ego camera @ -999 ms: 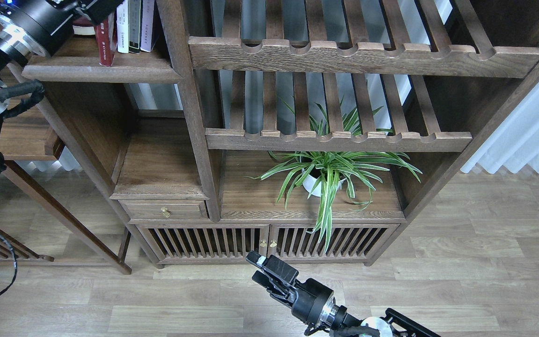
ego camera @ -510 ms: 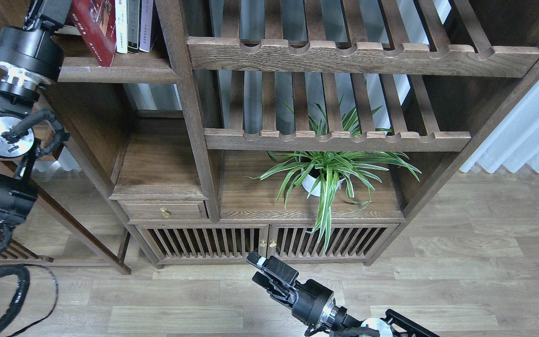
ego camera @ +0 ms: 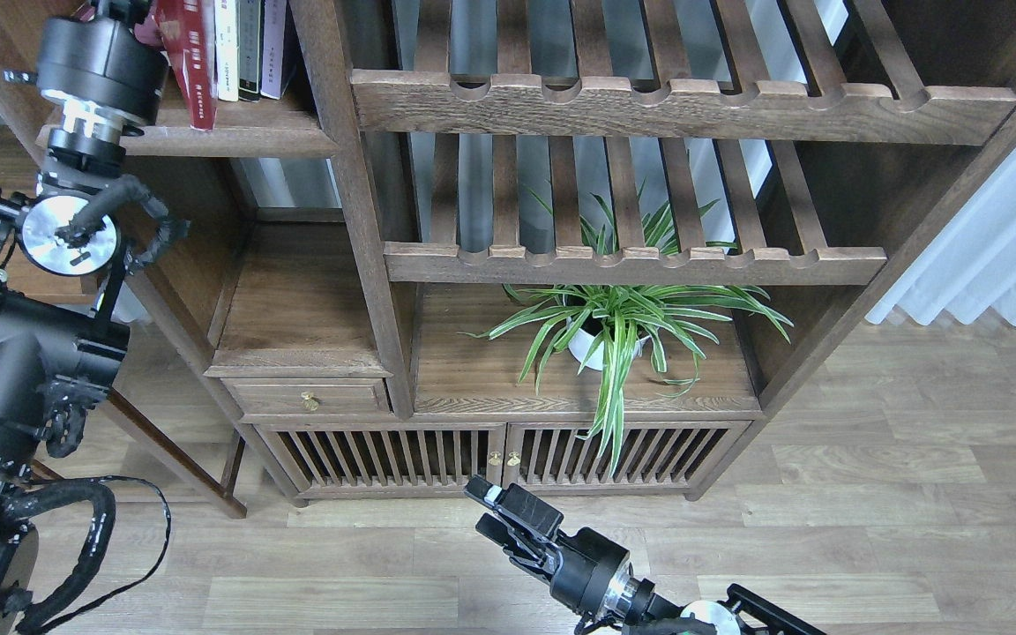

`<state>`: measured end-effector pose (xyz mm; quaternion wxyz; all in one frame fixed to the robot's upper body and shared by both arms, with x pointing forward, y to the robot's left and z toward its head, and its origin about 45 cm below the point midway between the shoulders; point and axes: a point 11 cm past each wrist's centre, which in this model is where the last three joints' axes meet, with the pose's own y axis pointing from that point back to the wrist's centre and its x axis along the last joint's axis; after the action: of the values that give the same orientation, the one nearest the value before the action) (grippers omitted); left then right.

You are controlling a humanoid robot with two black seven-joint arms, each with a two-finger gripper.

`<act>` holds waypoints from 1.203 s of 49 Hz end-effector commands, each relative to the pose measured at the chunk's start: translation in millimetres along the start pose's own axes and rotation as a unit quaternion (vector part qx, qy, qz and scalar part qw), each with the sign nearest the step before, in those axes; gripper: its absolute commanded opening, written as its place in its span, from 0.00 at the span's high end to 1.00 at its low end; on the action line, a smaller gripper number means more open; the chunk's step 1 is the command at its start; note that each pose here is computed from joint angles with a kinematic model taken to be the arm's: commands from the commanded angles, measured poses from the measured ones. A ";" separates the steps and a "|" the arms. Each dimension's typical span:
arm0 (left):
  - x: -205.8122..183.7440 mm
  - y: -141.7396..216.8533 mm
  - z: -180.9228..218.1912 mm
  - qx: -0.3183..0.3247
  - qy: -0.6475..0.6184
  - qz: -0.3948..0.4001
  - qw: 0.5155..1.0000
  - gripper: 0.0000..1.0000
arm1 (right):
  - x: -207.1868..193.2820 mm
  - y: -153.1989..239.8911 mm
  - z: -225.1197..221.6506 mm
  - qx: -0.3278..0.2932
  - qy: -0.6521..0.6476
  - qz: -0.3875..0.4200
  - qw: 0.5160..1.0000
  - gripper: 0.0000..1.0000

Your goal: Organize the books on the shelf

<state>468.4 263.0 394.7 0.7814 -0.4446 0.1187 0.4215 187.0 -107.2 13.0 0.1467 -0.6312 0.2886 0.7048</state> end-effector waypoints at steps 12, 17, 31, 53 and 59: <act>-22.3 -4.3 19.8 -0.020 -0.007 -0.037 0.999 0.06 | 0.0 -0.3 -2.4 0.002 0.002 0.001 1.000 0.01; -25.5 16.0 19.5 -0.022 -0.004 -0.042 0.999 0.03 | -8.6 -4.2 -13.5 0.019 0.006 -0.011 1.000 0.01; -30.2 55.5 2.2 0.065 -0.019 -0.046 0.997 0.03 | -40.8 -21.0 -34.6 0.028 0.032 -0.051 0.998 0.01; 4.2 231.8 -135.0 0.330 0.071 0.089 0.937 0.03 | -79.9 -29.7 -75.1 0.070 0.054 -0.099 0.991 0.01; 24.0 275.6 -146.3 0.355 0.083 0.147 0.919 0.03 | -78.3 -28.9 -74.0 0.070 0.053 -0.098 0.991 0.01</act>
<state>318.5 217.8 172.0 0.8300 -0.1757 0.3490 0.3980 276.9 -115.7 81.2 0.2443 -0.6814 0.2809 0.6301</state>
